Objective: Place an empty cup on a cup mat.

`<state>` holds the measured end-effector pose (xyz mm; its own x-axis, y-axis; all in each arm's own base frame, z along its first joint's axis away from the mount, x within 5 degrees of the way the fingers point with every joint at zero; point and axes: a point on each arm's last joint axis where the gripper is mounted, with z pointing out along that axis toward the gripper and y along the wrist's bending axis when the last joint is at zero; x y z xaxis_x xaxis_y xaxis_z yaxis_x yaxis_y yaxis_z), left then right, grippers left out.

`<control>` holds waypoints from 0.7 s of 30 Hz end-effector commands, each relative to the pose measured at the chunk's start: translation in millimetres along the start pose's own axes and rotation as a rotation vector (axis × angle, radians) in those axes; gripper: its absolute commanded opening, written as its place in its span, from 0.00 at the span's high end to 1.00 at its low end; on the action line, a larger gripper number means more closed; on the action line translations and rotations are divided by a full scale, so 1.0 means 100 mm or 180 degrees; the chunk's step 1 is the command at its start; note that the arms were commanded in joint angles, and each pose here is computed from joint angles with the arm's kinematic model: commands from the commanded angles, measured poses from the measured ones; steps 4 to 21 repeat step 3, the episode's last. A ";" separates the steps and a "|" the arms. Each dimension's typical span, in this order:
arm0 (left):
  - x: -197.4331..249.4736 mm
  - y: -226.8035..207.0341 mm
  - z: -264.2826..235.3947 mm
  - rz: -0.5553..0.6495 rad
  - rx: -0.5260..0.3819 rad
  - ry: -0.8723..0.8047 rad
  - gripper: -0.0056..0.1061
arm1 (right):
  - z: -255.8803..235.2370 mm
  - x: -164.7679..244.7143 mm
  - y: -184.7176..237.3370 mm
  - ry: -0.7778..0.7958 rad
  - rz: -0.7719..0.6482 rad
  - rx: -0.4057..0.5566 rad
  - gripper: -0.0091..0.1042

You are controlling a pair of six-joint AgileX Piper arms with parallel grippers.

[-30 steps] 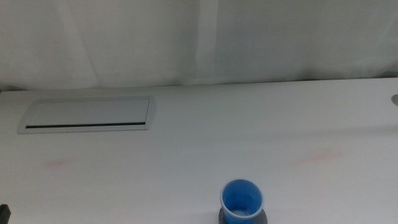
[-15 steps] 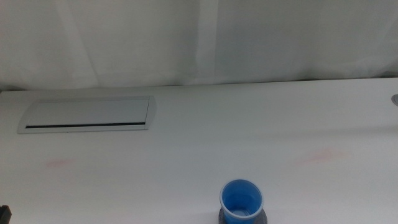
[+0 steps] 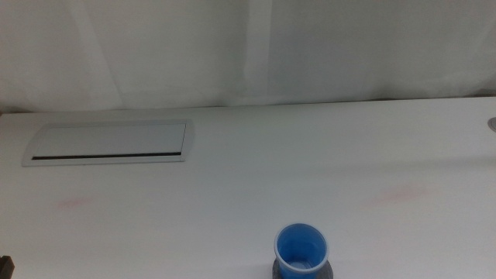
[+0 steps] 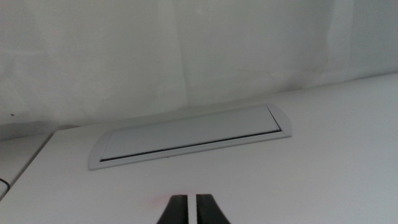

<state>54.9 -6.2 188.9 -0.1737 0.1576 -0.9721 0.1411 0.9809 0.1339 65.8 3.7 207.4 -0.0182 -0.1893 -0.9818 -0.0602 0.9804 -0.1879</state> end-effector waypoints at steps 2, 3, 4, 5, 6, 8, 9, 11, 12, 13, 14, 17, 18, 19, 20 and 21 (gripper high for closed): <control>0.04 -0.01 0.00 -0.0040 0.0024 -0.0027 0.98 | 0.00 0.04 0.00 0.0002 -0.0061 0.0019 0.94; 0.04 -0.01 0.00 -0.0040 0.0024 -0.0027 0.98 | 0.00 0.04 0.00 0.0002 -0.0045 0.0019 0.94; 0.04 -0.01 0.00 -0.0040 0.0024 -0.0027 0.98 | 0.00 0.04 0.00 0.0002 -0.0045 0.0019 0.94; 0.04 -0.01 0.00 -0.0040 0.0024 -0.0027 0.98 | 0.00 0.04 0.00 0.0002 -0.0045 0.0019 0.94; 0.04 -0.01 0.00 -0.0040 0.0024 -0.0027 0.98 | 0.00 0.04 0.00 0.0002 -0.0045 0.0019 0.94; 0.04 -0.01 0.00 -0.0040 0.0024 -0.0027 0.98 | 0.00 0.04 0.00 0.0002 -0.0045 0.0019 0.94; 0.04 -0.01 0.00 -0.0040 0.0024 -0.0027 0.98 | 0.00 0.04 0.00 0.0002 -0.0045 0.0019 0.94; 0.04 -0.01 0.00 -0.0040 0.0024 -0.0027 0.98 | 0.00 0.04 0.00 0.0002 -0.0045 0.0019 0.94; 0.04 -0.01 0.00 -0.0040 0.0024 -0.0027 0.98 | 0.00 0.04 0.00 0.0002 -0.0045 0.0019 0.94; 0.04 -0.01 0.00 -0.0040 0.0024 -0.0027 0.98 | 0.00 0.04 0.00 0.0002 -0.0045 0.0019 0.94; 0.04 -0.01 0.00 -0.0040 0.0024 -0.0027 0.98 | 0.00 0.04 0.00 0.0002 -0.0045 0.0019 0.94; 0.04 -0.01 0.00 -0.0040 0.0024 -0.0027 0.98 | 0.00 0.04 0.00 0.0002 -0.0045 0.0019 0.94; 0.04 -0.01 0.00 -0.0040 0.0024 -0.0027 0.98 | 0.00 0.04 0.00 0.0002 -0.0045 0.0019 0.94; 0.04 -0.01 0.00 -0.0040 0.0024 -0.0027 0.98 | 0.00 0.04 0.00 0.0002 -0.0045 0.0019 0.94; 0.04 -0.01 0.00 -0.0040 0.0024 -0.0027 0.98 | 0.00 0.04 0.00 0.0002 -0.0045 0.0019 0.94; 0.04 -0.01 0.00 -0.0040 0.0024 -0.0027 0.98 | 0.00 0.04 0.00 0.0002 -0.0045 0.0019 0.94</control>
